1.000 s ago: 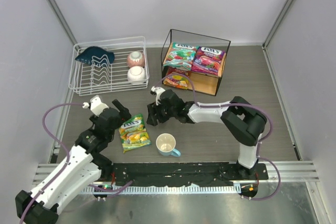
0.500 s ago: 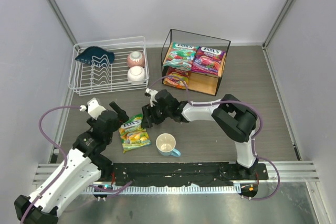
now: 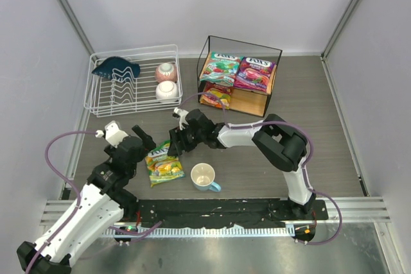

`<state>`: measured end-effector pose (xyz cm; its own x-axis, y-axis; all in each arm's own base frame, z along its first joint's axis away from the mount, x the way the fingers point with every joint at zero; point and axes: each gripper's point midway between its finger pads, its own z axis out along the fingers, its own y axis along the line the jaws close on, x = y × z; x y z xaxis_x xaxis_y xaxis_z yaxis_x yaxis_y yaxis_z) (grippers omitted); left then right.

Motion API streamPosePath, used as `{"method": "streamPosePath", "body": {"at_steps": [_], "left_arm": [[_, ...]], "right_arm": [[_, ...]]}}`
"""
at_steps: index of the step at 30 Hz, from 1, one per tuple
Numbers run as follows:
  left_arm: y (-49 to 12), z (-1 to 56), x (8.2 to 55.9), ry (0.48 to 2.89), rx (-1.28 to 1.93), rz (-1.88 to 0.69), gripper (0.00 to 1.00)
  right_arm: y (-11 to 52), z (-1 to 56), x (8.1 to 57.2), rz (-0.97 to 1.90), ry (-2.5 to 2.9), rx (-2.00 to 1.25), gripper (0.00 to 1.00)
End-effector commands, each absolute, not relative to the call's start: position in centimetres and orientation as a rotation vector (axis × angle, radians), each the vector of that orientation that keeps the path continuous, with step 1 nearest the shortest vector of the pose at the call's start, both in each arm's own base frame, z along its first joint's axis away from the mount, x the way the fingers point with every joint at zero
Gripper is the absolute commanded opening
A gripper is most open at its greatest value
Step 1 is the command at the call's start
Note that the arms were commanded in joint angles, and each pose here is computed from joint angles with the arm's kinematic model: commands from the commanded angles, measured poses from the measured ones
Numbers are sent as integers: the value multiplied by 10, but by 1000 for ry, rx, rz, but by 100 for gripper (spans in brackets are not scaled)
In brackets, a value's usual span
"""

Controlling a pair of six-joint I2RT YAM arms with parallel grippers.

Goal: Place and organize the candy bags onto the shelf

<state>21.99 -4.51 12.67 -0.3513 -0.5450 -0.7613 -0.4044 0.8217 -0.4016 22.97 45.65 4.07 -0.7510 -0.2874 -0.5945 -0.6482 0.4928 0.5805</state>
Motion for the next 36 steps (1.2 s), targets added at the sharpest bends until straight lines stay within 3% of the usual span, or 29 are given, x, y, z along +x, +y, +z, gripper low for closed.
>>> {"method": "streamPosePath", "body": {"at_steps": [1,10,13,14,20,21,22,36], "left_arm": [[-37,137,222,1946,-715,-144,100],[-36,137,221,1945,-712,-143,100],[-37,135,220,1946,-714,-145,100],[-36,135,220,1946,-714,-145,100],[-35,134,219,1946,-712,-142,100],[-35,135,218,1944,-713,-143,100],[-35,135,219,1942,-712,-140,100],[-42,132,223,1957,-677,-166,100]], "right_arm": [[466,37,229,1159,2322,-785,67],[465,23,231,1096,2360,-804,61],[464,17,231,1071,2377,-805,52],[462,14,232,1058,2387,-803,44],[460,6,233,1034,2405,-797,18],[461,7,233,1036,2404,-797,7],[461,8,234,1035,2404,-788,2],[429,50,265,901,2302,-583,1]]}}
